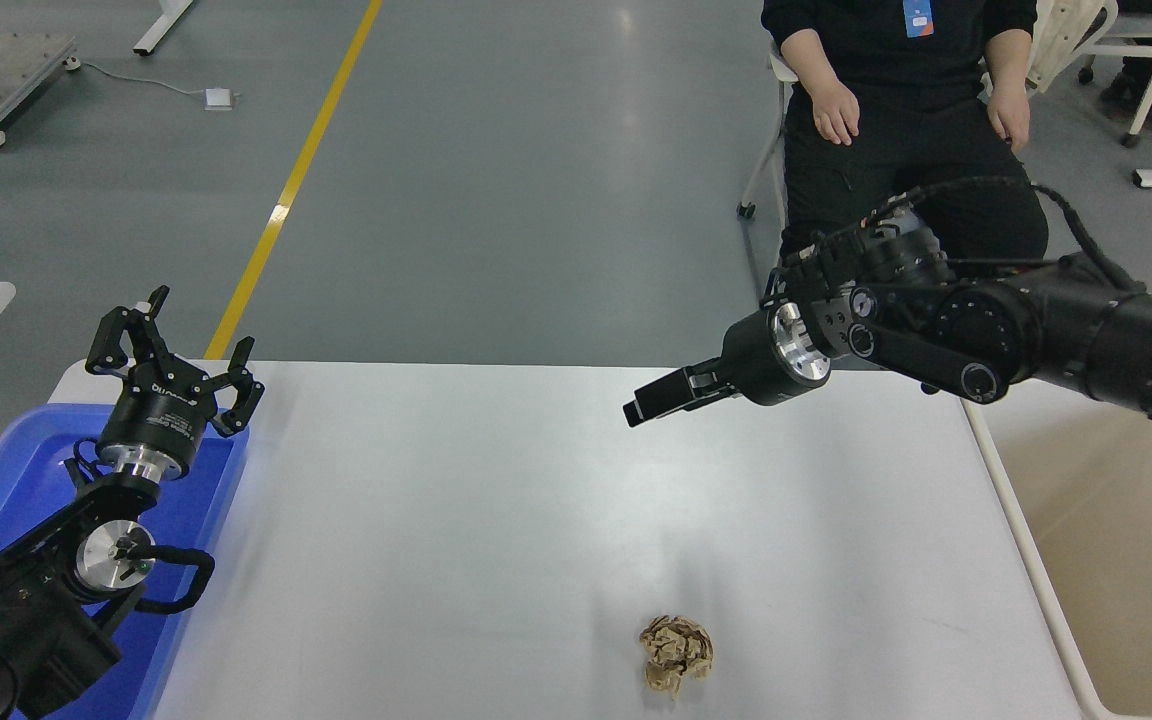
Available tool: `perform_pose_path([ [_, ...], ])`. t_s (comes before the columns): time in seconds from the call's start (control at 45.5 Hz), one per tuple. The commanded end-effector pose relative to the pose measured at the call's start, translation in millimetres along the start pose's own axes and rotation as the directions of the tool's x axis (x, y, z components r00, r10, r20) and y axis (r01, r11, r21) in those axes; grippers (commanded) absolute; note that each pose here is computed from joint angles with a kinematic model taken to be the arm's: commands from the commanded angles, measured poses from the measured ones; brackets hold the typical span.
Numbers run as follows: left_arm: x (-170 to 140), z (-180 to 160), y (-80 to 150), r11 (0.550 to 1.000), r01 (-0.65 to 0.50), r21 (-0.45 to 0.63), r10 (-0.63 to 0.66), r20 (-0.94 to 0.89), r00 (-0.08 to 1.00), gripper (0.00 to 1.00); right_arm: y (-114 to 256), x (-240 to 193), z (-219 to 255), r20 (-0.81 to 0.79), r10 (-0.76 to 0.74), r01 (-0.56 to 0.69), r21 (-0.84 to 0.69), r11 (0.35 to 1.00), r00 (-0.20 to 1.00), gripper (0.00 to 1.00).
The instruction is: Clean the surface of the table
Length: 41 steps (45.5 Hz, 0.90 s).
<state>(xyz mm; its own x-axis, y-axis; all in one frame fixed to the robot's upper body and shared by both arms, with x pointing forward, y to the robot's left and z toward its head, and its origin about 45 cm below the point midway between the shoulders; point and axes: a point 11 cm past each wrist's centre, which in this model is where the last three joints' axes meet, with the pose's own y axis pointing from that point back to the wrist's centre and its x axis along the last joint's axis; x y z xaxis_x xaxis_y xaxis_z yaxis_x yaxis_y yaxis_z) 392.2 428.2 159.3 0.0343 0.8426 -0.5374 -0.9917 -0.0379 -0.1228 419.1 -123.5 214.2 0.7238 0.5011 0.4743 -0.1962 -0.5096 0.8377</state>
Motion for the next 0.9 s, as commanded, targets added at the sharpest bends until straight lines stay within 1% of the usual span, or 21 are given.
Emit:
perform_pose_path([
  [0.0,0,0,0,1.0,0.0,0.0,0.0,-0.001,1.0,1.0,-34,-32,-6,-0.141,-0.16,0.151,-0.071,0.986,0.977,0.99],
  [0.066,0,0,0,1.0,0.0,0.0,0.0,0.001,1.0,1.0,-50,-44,-20,-0.181,-0.205,0.198,-0.054,0.979,0.962,0.99],
  [0.242,0,0,0,1.0,0.0,0.0,0.0,0.001,1.0,1.0,-54,-58,-24,-0.191,-0.249,0.244,-0.046,0.969,0.95,0.99],
  [0.615,0,0,0,1.0,0.0,0.0,0.0,0.001,1.0,1.0,-67,-101,-67,-0.228,-0.334,0.36,0.084,0.929,0.915,0.99],
  [0.879,0,0,0,1.0,0.0,0.0,0.0,0.001,1.0,1.0,-59,-109,-56,-0.183,-0.326,0.347,0.098,0.933,0.927,0.99],
])
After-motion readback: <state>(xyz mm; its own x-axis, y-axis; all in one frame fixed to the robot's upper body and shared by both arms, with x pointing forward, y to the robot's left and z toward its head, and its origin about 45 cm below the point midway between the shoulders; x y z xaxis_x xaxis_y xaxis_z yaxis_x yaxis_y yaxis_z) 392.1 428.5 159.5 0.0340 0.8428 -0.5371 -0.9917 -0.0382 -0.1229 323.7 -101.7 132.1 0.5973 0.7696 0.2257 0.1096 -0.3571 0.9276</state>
